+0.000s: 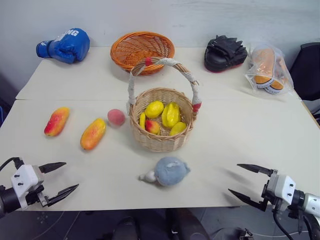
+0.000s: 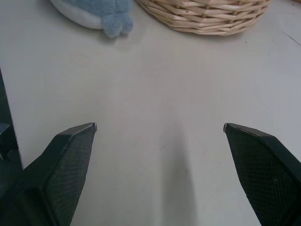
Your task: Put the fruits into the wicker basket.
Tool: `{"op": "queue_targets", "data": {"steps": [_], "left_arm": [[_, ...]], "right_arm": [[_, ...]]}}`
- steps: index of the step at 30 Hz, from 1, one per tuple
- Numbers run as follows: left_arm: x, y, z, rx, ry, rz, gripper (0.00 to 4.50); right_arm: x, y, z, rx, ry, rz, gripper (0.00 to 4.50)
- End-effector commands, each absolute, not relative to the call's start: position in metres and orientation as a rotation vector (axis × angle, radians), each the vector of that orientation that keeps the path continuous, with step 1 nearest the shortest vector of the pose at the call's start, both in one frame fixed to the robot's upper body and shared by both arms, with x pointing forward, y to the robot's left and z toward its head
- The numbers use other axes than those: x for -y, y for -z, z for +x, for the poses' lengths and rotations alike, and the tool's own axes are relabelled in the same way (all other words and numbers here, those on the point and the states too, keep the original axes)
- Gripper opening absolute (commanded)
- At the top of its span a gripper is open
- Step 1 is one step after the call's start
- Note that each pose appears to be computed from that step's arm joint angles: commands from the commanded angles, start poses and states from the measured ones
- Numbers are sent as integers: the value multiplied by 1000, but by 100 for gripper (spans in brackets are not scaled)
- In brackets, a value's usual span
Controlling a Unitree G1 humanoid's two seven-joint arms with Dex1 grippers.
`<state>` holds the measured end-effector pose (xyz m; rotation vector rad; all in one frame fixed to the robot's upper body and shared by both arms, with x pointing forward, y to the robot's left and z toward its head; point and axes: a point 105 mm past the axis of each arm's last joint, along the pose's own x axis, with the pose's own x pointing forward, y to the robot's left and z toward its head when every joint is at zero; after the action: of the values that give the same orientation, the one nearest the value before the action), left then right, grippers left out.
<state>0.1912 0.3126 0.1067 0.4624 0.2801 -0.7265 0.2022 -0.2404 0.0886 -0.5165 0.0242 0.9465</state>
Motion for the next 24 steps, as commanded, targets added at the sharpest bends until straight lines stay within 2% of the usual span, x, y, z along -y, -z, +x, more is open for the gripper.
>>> {"op": "queue_targets", "data": {"steps": [1, 11, 13, 16, 19, 24], "left_arm": [[-312, -112, 190, -262, 733, 476, 450], [-287, -129, 202, -193, 799, 311, 450], [-276, -139, 204, -172, 832, 208, 450], [-253, -144, 199, -198, 945, 151, 450], [-225, -154, 197, -158, 1061, 123, 450], [-190, -158, 191, -111, 1200, 145, 450]], "right_arm": [[239, -90, 203, 1, -942, -509, 447], [231, -89, 208, 19, -954, -478, 447], [211, -108, 216, 84, -973, -397, 447], [165, -132, 216, 109, -1123, -293, 447], [126, -135, 216, 22, -1266, -222, 447], [86, -130, 237, -13, -1326, -234, 447]]}}
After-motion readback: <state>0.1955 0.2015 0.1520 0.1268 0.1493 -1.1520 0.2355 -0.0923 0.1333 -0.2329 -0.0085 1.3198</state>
